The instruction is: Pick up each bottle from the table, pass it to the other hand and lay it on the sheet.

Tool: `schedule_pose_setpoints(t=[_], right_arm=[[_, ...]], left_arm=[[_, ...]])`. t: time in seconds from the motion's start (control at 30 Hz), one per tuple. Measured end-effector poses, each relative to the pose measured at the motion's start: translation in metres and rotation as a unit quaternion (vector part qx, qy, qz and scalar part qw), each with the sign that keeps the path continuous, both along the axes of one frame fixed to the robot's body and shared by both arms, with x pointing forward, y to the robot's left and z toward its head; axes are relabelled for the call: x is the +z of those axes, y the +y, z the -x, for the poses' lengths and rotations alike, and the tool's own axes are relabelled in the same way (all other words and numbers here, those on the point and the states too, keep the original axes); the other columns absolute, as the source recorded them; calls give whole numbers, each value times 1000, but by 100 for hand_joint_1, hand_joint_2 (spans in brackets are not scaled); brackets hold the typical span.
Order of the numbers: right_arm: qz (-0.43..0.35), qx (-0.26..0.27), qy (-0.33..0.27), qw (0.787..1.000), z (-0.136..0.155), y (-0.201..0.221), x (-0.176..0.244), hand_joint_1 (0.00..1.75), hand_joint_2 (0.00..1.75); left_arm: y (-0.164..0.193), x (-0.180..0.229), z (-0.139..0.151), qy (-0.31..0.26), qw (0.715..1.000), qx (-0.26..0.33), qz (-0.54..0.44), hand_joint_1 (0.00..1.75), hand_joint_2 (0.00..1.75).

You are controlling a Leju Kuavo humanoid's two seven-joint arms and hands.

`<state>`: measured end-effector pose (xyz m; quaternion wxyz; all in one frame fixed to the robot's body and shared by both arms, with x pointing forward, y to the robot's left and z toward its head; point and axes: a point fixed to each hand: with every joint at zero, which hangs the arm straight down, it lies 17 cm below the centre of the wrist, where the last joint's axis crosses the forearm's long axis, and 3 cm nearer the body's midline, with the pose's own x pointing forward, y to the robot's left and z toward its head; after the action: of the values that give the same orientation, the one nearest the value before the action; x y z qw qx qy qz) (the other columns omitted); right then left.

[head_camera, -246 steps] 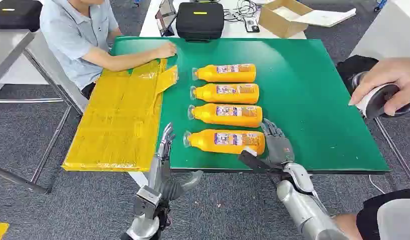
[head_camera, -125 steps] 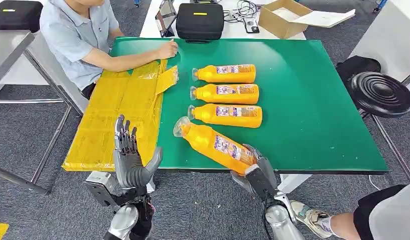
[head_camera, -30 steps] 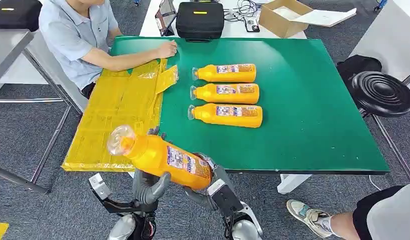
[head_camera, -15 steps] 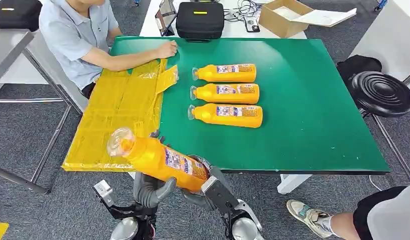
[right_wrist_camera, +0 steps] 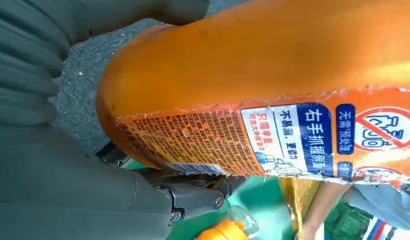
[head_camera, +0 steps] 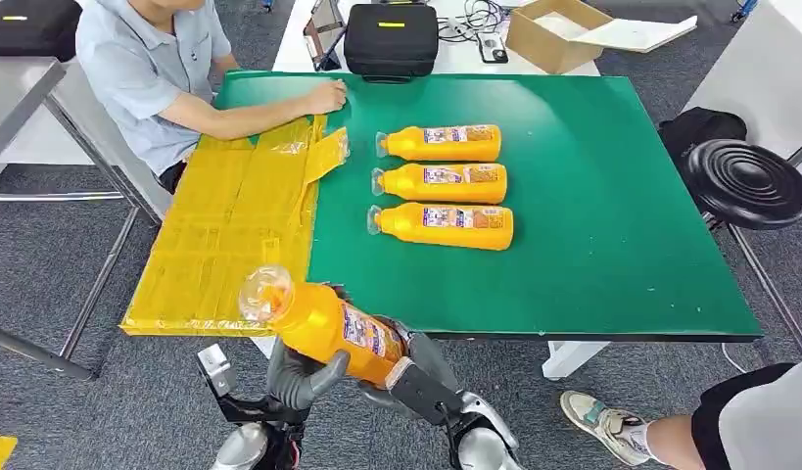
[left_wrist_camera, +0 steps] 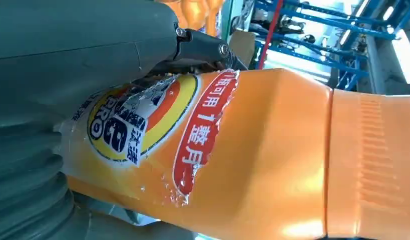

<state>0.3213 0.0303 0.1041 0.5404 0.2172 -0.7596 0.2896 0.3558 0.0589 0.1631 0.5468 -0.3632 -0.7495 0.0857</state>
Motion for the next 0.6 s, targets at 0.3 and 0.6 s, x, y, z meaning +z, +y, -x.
schedule_pose_setpoints(t=[0.3, 0.6], right_arm=[[6, 5, 4, 1000, 3, 2, -6, 175, 175], [36, 1, -45, 998, 5, 0, -6, 175, 175]], left_arm=[[0, -6, -1, 7, 1000, -3, -3, 175, 175], [-11, -16, -8, 44, 996, -72, 21, 175, 175]])
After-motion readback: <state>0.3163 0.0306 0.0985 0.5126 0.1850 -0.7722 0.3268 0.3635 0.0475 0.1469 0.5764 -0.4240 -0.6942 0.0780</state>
